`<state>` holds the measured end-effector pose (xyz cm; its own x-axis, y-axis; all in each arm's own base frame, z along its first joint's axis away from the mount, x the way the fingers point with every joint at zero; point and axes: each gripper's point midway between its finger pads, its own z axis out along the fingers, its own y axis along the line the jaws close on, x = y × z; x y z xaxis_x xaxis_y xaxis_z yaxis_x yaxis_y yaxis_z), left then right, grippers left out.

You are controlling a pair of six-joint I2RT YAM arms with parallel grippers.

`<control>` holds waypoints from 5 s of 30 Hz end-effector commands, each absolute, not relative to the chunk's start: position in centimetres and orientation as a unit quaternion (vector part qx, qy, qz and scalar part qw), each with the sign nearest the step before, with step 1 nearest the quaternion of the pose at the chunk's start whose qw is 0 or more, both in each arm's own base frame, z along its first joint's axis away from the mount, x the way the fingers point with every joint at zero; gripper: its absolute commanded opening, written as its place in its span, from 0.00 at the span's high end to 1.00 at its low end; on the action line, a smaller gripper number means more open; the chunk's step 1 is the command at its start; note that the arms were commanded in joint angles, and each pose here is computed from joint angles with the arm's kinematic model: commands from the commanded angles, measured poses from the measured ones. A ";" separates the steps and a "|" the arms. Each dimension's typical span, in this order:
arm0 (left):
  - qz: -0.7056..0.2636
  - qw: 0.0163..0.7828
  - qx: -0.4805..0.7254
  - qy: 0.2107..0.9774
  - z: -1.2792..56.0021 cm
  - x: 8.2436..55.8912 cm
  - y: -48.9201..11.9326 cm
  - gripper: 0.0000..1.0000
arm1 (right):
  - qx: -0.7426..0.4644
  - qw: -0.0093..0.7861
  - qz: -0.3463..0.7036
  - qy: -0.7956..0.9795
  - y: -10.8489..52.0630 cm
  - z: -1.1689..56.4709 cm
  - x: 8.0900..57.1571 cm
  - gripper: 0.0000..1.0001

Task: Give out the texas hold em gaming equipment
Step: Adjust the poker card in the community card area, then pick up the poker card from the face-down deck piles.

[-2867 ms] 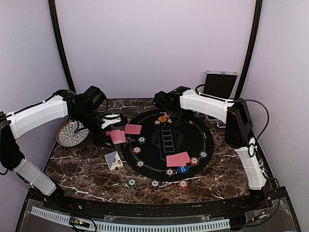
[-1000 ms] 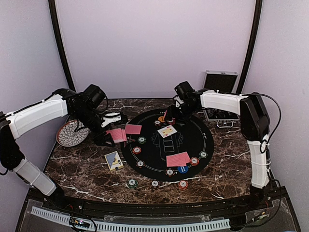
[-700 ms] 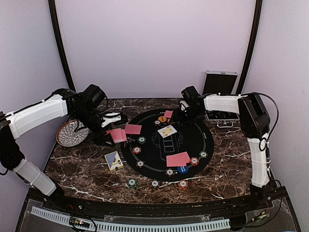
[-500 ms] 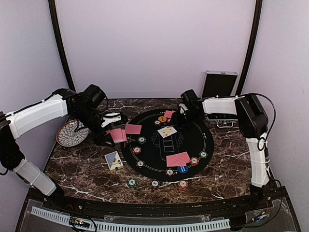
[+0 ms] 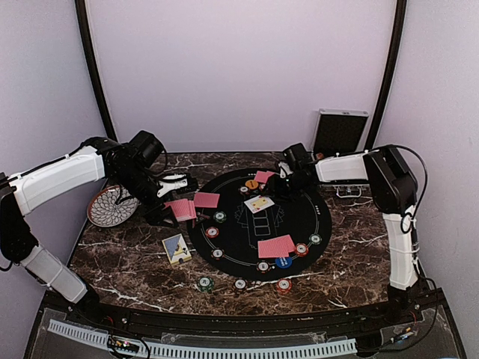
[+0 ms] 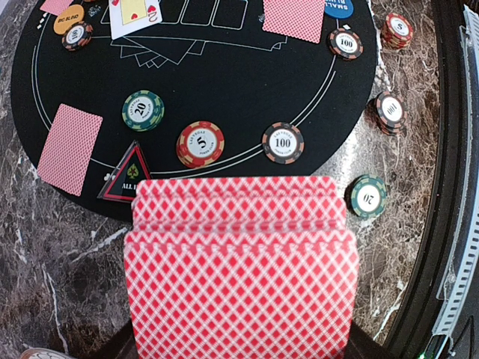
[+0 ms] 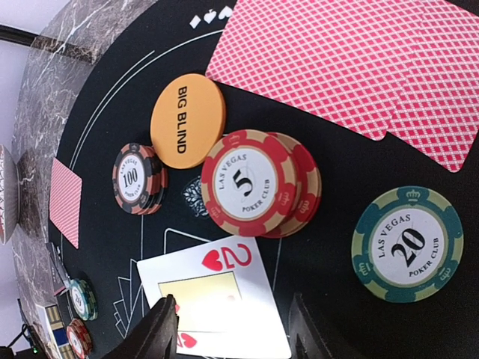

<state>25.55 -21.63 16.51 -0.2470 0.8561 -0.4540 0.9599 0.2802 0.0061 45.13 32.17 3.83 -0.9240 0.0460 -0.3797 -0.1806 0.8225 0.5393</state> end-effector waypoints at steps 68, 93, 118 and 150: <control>-0.147 0.206 0.585 0.770 18.2 25.3 -21.8 1.00 | -0.131 0.186 0.431 0.873 43.3 15.6 35.0 0.28; -0.158 0.212 0.585 0.767 18.7 25.3 -22.2 1.00 | -0.223 0.164 0.540 0.795 54.5 18.3 28.1 0.20; -0.159 0.221 0.584 0.765 18.8 25.7 -22.5 1.00 | -0.236 0.178 0.557 0.776 56.0 17.8 27.7 0.20; -0.156 0.224 0.585 0.764 19.1 25.6 -22.3 1.00 | -0.162 0.044 0.559 0.812 52.9 17.2 27.3 0.24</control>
